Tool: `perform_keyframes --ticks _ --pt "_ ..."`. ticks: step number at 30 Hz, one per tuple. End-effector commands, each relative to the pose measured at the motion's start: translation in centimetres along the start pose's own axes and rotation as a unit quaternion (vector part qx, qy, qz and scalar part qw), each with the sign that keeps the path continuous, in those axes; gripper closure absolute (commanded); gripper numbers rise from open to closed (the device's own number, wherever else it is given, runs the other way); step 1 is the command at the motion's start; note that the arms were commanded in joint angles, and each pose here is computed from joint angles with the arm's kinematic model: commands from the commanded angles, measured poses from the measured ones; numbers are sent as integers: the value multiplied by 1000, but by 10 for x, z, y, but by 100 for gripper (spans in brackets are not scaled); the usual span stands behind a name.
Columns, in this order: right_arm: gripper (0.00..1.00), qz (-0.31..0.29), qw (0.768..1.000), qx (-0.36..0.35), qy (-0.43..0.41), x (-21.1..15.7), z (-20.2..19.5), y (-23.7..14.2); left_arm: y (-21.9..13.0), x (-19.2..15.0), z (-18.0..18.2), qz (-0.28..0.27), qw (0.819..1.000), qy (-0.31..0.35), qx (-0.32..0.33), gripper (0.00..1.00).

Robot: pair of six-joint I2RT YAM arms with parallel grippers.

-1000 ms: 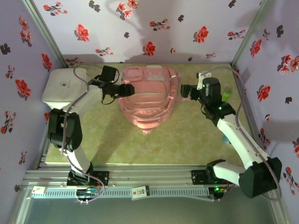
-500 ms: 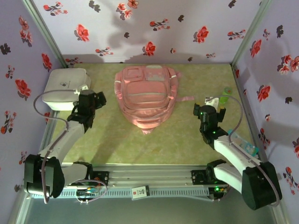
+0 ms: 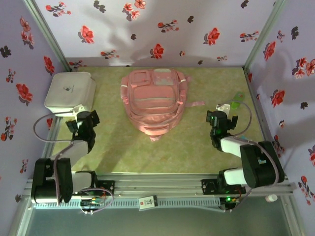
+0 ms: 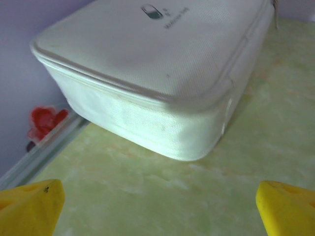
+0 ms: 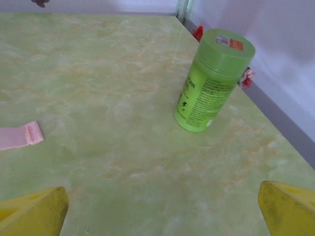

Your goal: Pack books, pencil case, and school supplies into a backpack

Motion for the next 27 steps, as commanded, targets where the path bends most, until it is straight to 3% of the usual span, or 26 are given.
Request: perform_keyframes --ticks 1,6,11,27 --pt "1 -44 998 46 18 19 10 8 2 15 -14 -78 995 12 -64 0" --pt "1 -42 996 63 36 10 7 21 6 21 -32 -121 977 37 -173 0" --pt "1 -43 993 93 51 0 4 23 14 11 -44 -112 965 43 -235 0" --pt "1 -19 995 63 70 2 -3 37 38 2 -54 -70 969 67 -225 0"
Point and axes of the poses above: each hand's point on the last joint's axis, 136 mm out from that joint toward the fingers, its own y axis out along the fingers, its own z axis along the line the jaws close on, x = y × z, the point moved 6 cm from there along -y, back along the fingers, and after that the axes turned 9 degrees about y, right-handed, at the moved point
